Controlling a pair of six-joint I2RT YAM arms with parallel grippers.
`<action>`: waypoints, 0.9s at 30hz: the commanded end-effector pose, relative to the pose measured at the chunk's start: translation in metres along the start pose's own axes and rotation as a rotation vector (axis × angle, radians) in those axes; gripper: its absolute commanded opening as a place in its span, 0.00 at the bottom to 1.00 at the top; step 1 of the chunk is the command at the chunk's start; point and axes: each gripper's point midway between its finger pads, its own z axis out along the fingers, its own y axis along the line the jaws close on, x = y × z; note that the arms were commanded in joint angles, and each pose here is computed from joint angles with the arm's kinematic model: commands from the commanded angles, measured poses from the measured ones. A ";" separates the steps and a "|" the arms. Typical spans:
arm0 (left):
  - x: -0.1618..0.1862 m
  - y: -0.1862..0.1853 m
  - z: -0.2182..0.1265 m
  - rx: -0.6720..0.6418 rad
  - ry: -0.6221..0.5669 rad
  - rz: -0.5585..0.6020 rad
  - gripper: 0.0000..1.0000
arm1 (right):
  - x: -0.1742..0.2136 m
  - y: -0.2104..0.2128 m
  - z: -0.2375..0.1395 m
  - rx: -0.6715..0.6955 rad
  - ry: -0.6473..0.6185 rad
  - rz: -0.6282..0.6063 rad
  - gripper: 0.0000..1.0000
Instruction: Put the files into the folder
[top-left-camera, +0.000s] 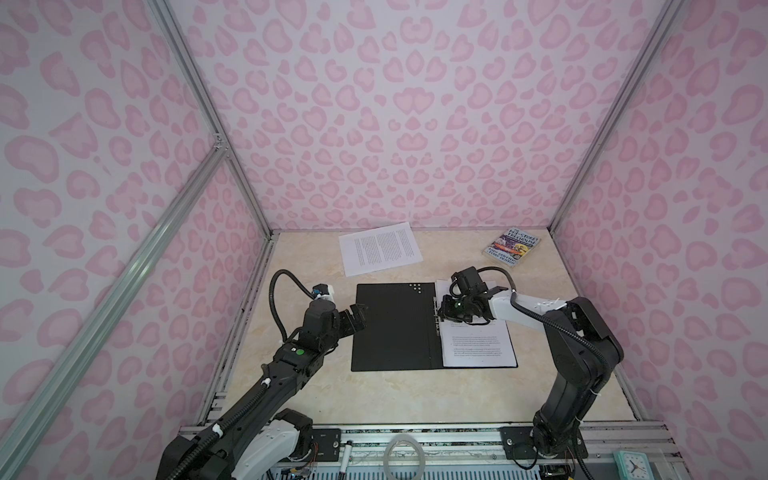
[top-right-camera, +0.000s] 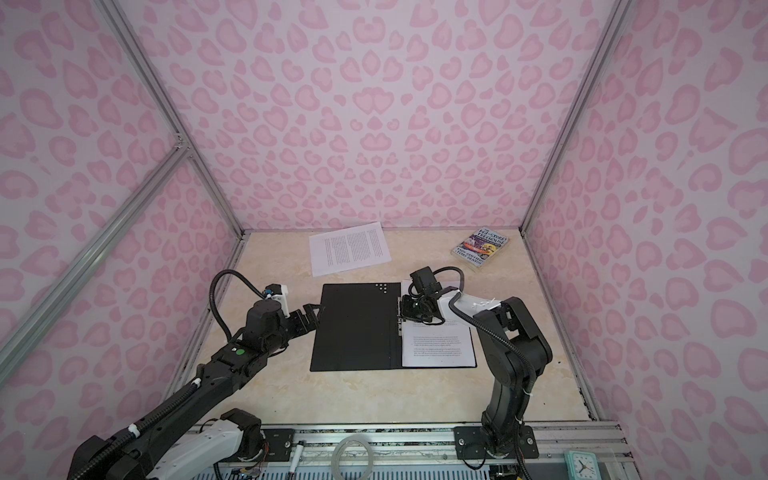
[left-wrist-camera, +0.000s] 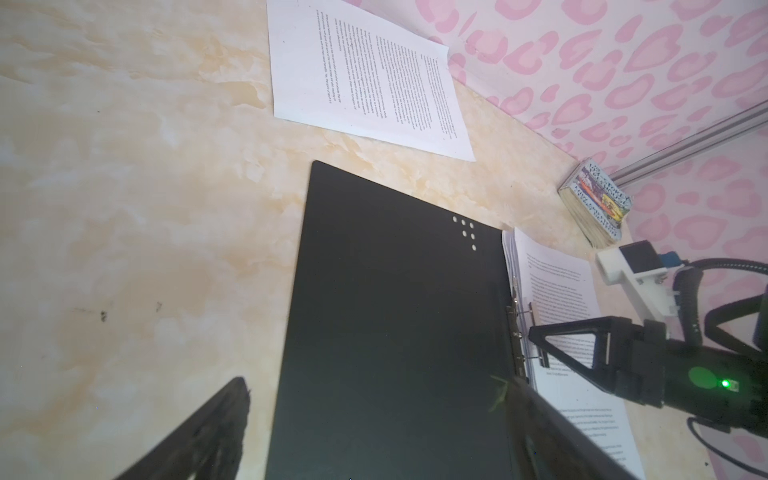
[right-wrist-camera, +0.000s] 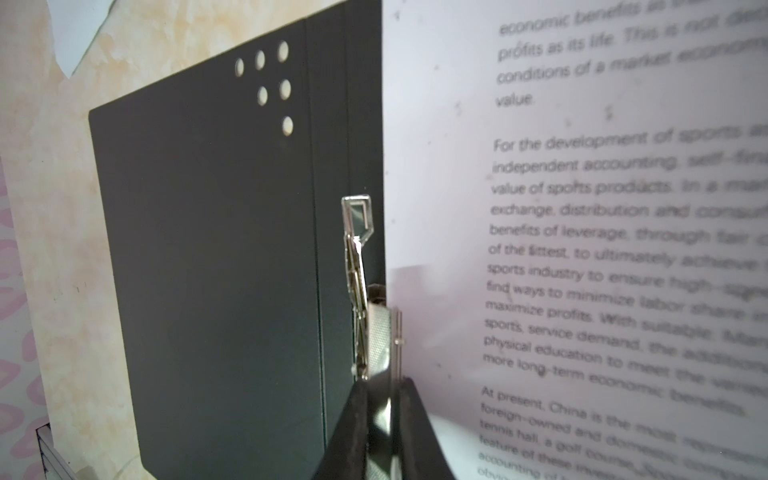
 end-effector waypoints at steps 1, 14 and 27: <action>-0.015 -0.010 0.001 0.023 -0.019 -0.053 0.97 | -0.002 0.004 0.003 -0.031 -0.011 -0.017 0.24; -0.093 0.003 0.057 -0.064 -0.027 -0.170 0.97 | -0.042 0.021 -0.022 -0.053 -0.107 -0.108 0.56; -0.106 -0.001 0.218 0.095 0.310 -0.065 0.99 | -0.064 0.040 -0.019 -0.131 -0.129 -0.160 0.65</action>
